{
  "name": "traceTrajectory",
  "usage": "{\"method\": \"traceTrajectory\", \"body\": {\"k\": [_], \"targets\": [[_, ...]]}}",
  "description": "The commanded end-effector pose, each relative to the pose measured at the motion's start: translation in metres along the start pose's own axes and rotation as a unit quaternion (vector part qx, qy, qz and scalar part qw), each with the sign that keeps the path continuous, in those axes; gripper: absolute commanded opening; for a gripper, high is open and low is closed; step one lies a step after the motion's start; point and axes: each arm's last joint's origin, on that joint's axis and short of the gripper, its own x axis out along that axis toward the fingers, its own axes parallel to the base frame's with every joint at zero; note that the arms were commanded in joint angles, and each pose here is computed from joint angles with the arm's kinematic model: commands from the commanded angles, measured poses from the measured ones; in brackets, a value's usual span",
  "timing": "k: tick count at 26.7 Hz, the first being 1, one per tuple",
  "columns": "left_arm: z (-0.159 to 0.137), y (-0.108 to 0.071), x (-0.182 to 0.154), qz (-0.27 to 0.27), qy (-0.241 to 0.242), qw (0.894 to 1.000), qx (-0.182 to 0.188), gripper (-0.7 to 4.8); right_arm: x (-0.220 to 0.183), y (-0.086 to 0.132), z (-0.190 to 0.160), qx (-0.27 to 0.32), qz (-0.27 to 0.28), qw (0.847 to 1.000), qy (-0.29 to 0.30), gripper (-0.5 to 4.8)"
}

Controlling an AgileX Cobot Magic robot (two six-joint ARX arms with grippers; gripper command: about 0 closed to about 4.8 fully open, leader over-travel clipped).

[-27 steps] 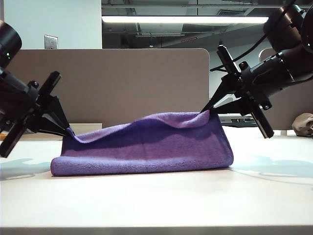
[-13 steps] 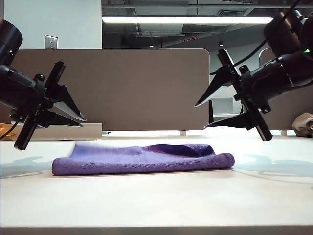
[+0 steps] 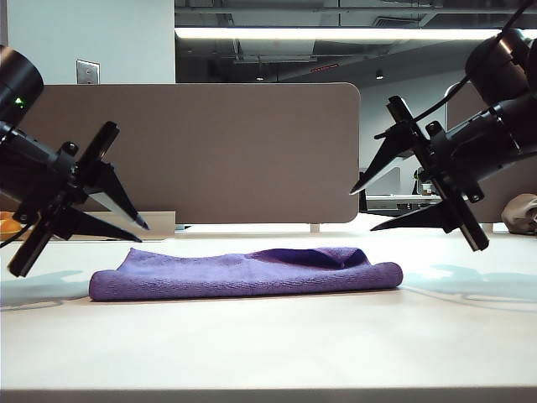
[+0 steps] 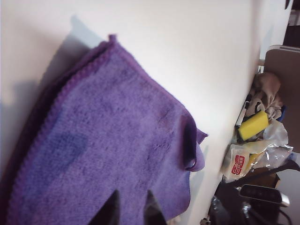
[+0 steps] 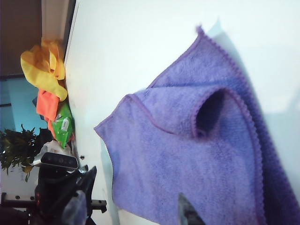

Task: Fold the bottom of the cloth upward, then fold it vertically to form a square shape.

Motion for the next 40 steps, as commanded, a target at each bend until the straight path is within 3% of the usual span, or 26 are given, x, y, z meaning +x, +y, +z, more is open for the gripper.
{"method": "traceTrajectory", "body": {"k": [1,2,5,7,9,10,12,13,14,16,18,23,29,36,40], "targets": [[0.000,-0.002,-0.001,-0.004,0.002,1.000,0.009,0.61,0.004,0.013,0.009,-0.034,0.024,0.999,0.009,1.11],[-0.001,-0.001,-0.001,0.001,0.006,1.000,0.005,0.57,0.005,0.018,0.011,-0.054,0.026,0.998,0.017,0.48],[-0.002,0.001,-0.001,0.006,0.016,1.000,0.002,0.56,0.004,0.033,0.017,-0.110,0.002,0.993,0.031,0.42],[-0.002,0.000,-0.001,0.002,0.018,1.000,0.005,0.56,-0.002,0.046,0.022,-0.179,-0.056,0.981,0.040,0.43],[-0.002,-0.001,-0.001,-0.008,0.027,0.999,0.020,0.51,-0.012,0.061,0.025,-0.269,-0.138,0.952,0.051,0.44],[-0.002,-0.001,-0.001,-0.010,0.031,0.999,0.035,0.48,-0.017,0.070,0.027,-0.318,-0.178,0.930,0.055,0.45],[-0.003,-0.002,-0.001,-0.014,0.038,0.998,0.055,0.48,-0.024,0.080,0.030,-0.383,-0.219,0.895,0.061,0.68],[-0.003,-0.002,-0.001,-0.016,0.040,0.997,0.061,0.48,-0.025,0.082,0.030,-0.398,-0.235,0.885,0.061,0.73],[-0.003,-0.002,-0.001,-0.018,0.043,0.997,0.064,0.48,-0.023,0.084,0.028,-0.419,-0.254,0.870,0.062,1.21],[-0.003,-0.002,-0.002,-0.019,0.044,0.996,0.073,0.39,-0.011,0.081,0.020,-0.437,-0.264,0.855,0.090,1.40],[-0.004,0.000,-0.002,-0.009,0.048,0.997,0.066,-0.06,0.005,0.075,0.012,-0.437,-0.270,0.850,0.119,1.40],[-0.007,0.007,-0.002,0.021,0.058,0.996,0.063,-0.06,0.039,0.067,0.000,-0.448,-0.289,0.831,0.157,1.54],[-0.008,0.010,-0.003,0.035,0.064,0.995,0.067,-0.06,0.054,0.081,0.010,-0.449,-0.283,0.834,0.152,1.98],[-0.008,0.010,-0.003,0.038,0.060,0.995,0.067,-0.06,0.065,0.086,0.018,-0.411,-0.279,0.854,0.157,2.16],[-0.007,0.010,-0.003,0.042,0.051,0.995,0.069,-0.06,0.064,0.082,0.016,-0.406,-0.306,0.845,0.164,2.16]]}}
